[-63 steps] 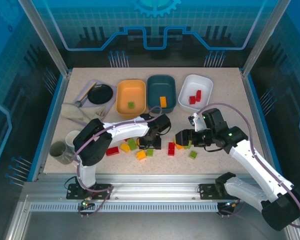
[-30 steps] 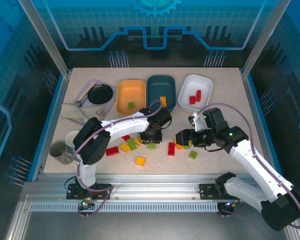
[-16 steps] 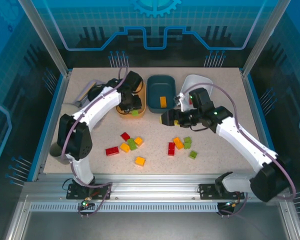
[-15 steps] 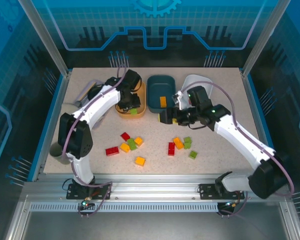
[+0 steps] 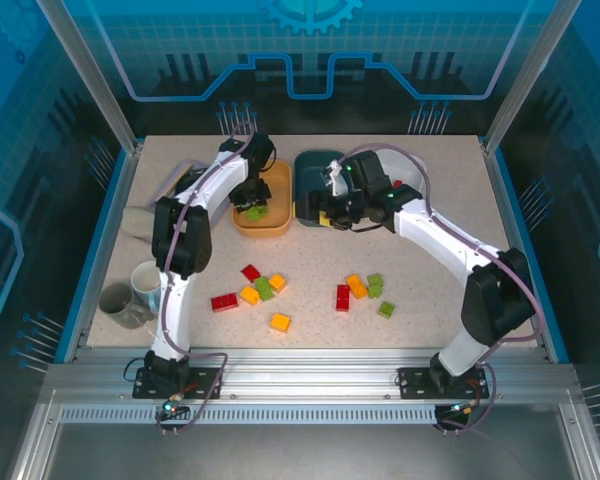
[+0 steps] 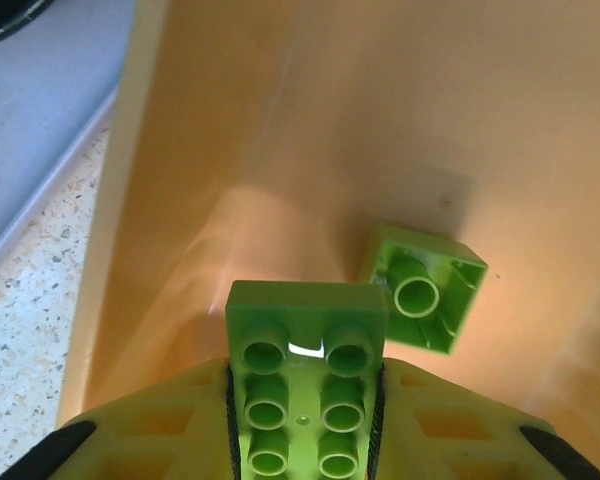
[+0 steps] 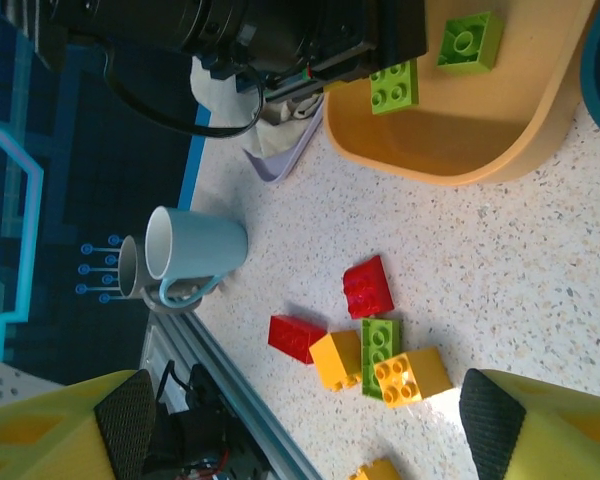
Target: Sort the legos into containers by color
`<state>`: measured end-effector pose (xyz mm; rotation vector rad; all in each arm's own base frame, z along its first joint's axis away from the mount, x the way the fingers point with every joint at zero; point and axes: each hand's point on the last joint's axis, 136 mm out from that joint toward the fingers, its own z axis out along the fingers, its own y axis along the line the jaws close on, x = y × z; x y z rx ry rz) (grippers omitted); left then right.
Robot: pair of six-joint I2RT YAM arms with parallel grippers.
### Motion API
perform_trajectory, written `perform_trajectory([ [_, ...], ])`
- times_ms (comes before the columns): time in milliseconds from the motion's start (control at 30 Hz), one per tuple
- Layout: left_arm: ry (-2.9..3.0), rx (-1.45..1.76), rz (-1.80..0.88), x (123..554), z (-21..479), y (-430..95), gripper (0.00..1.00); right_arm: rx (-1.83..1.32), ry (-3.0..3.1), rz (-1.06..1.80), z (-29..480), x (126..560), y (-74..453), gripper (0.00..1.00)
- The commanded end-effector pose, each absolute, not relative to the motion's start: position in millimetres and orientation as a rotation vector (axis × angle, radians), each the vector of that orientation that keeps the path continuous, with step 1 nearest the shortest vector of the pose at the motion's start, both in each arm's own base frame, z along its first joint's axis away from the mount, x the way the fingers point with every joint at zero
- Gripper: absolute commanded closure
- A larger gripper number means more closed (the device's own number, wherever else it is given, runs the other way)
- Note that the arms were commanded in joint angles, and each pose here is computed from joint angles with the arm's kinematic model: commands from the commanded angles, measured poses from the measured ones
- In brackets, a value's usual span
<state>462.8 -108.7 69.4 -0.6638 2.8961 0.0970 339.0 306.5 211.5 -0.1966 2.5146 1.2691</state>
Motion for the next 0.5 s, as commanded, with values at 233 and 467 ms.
perform_trajectory([
  [233, 2.934, -0.745, 0.181, 457, 54, -104, 0.62, -0.162, 2.486, 1.342, 216, 358, 311, 0.17],
  [467, 2.917, -0.717, 0.12, 461, 67, -113, 0.43, -0.137, 2.526, 1.271, 208, 350, 294, 0.18],
])
